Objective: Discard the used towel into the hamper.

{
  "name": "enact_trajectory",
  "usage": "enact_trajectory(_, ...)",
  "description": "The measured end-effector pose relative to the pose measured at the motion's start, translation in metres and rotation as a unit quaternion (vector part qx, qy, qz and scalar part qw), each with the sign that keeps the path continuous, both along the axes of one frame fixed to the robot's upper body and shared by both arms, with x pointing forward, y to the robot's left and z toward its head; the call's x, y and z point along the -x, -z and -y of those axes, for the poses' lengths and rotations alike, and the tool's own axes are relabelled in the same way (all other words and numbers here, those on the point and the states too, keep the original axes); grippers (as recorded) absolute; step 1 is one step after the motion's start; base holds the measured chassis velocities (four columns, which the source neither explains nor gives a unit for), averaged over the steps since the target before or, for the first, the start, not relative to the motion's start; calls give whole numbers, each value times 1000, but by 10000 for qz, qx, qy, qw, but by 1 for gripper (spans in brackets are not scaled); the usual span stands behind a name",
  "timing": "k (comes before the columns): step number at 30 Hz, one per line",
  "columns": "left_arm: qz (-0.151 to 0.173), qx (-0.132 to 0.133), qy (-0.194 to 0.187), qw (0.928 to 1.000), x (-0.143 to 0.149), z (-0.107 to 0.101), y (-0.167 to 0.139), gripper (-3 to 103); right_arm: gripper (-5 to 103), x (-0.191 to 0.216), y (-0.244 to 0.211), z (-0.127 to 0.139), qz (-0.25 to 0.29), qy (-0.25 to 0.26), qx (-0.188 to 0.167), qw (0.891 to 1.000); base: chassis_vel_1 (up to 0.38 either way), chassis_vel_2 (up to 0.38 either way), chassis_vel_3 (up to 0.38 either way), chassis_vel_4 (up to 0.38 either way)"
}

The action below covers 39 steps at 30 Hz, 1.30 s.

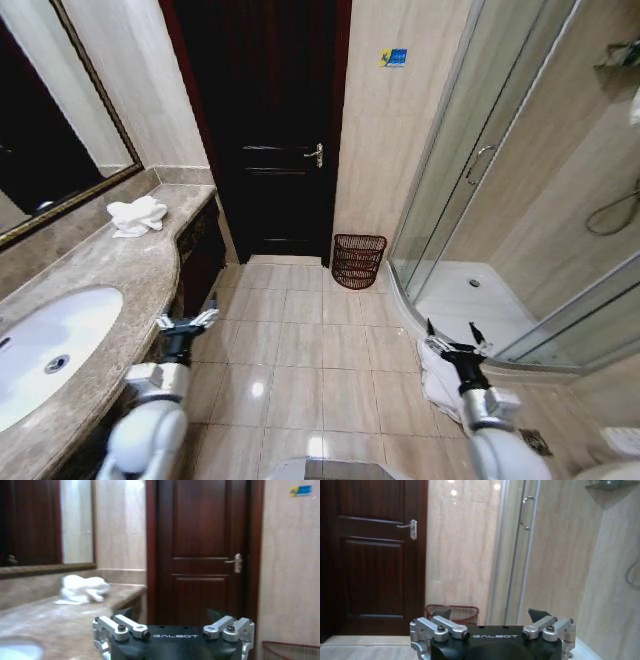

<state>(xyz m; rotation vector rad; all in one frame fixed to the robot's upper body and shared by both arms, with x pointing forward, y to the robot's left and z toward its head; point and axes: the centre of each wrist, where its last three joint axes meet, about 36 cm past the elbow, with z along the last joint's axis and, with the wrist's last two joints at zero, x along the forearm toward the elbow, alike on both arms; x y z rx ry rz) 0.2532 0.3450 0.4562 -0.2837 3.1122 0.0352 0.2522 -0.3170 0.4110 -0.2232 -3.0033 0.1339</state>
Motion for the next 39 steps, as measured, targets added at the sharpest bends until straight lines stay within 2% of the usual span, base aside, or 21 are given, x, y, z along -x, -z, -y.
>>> enact_trajectory(6, -70, -21, 48, 10000, 5, -2, -5, 100, 100, 0, -1, 0, 9, -3, -19, 10000, 0, 0, 0, 0)
enact_trajectory(10, 4, -201, 135, 9997, 2, 0, -7, 100, 100, -2, -35, -23, 683, 18, -136, 9976, 0, 0, 0, 0)
enact_trajectory(12, 84, -207, 231, 9995, -2, 6, -12, 100, 100, -14, -39, -47, 779, -141, -220, 9966, 0, 0, 0, 0)
enact_trajectory(16, 116, -155, 301, 9994, -7, 12, -19, 100, 100, -18, -38, -59, 738, -297, -190, 9966, 0, 0, 0, 0)
enact_trajectory(21, 129, -47, 327, 9994, -12, 20, -26, 100, 100, -21, -35, -62, 703, -315, -148, 9969, 0, 0, 0, 0)
enact_trajectory(24, 190, 14, 349, 9992, -17, 26, -27, 100, 100, -27, -32, -56, 723, -224, 2, 9971, 0, 0, 0, 0)
enact_trajectory(32, 276, 1, 397, 9988, -30, 22, -19, 100, 100, -26, -34, -50, 729, -209, 59, 9971, 0, 0, 0, 0)
enact_trajectory(39, 199, 12, 472, 9987, -21, 23, -19, 100, 100, -18, -49, -55, 815, -319, -31, 9962, 0, 0, 0, 0)
